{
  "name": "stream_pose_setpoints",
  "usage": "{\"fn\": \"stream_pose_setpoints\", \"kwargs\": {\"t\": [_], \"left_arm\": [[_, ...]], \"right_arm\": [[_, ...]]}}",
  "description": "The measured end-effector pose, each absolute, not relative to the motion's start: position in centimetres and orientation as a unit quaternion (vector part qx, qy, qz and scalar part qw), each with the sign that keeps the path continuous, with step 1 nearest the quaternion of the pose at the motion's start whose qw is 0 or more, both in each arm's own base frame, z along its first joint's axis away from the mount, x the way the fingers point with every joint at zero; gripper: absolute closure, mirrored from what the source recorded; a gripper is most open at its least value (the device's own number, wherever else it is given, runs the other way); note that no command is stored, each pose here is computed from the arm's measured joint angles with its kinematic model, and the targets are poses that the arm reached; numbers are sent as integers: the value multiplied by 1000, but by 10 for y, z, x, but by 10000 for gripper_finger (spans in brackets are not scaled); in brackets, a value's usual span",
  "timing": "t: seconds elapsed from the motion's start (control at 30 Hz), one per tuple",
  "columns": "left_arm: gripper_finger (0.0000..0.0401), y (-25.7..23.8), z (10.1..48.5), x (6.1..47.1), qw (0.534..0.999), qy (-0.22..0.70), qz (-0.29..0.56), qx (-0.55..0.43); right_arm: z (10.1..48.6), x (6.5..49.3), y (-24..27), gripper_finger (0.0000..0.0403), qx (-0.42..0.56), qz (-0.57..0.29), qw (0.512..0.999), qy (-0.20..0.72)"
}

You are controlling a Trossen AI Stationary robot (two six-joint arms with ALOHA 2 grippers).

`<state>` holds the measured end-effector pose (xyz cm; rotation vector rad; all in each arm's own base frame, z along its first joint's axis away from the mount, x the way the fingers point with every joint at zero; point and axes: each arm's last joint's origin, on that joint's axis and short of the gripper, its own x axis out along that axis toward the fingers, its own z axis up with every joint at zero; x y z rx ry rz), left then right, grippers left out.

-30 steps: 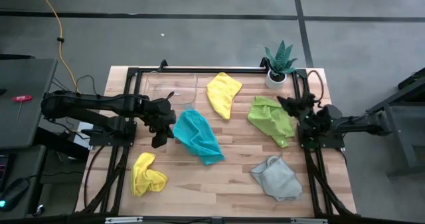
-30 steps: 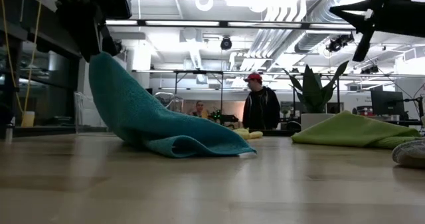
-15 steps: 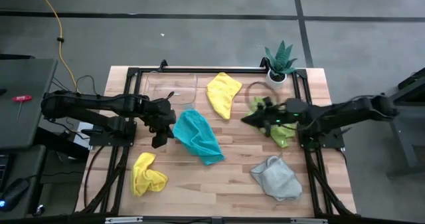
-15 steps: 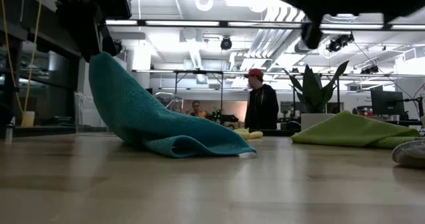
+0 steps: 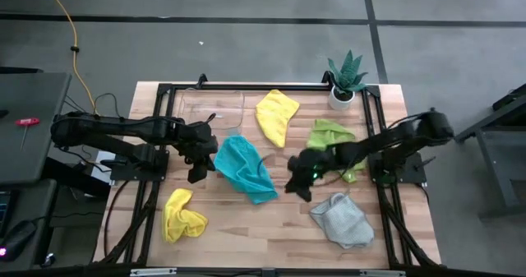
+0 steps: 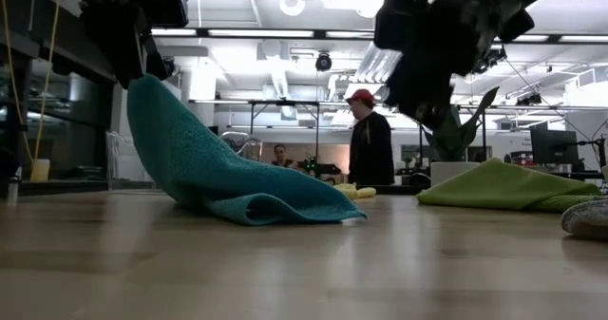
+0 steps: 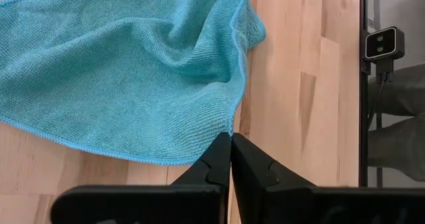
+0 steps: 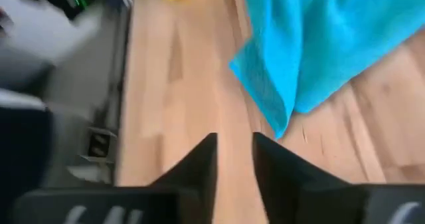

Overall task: Fold microfiber towels
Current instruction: Fold the blue towel

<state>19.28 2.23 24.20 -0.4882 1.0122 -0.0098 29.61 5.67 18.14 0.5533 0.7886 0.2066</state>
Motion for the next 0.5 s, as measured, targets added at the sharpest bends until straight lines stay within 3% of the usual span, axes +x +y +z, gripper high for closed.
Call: {"fn": "stream_pose_setpoints", "kwargs": {"t": [0.2, 0.5], "left_arm": [[401, 22, 242, 193, 846, 480, -4, -232], [401, 22, 242, 193, 846, 480, -4, -232]], "right_arm": [[152, 321, 77, 253, 176, 90, 887, 418], [122, 353, 90, 249, 128, 59, 876, 462]]}}
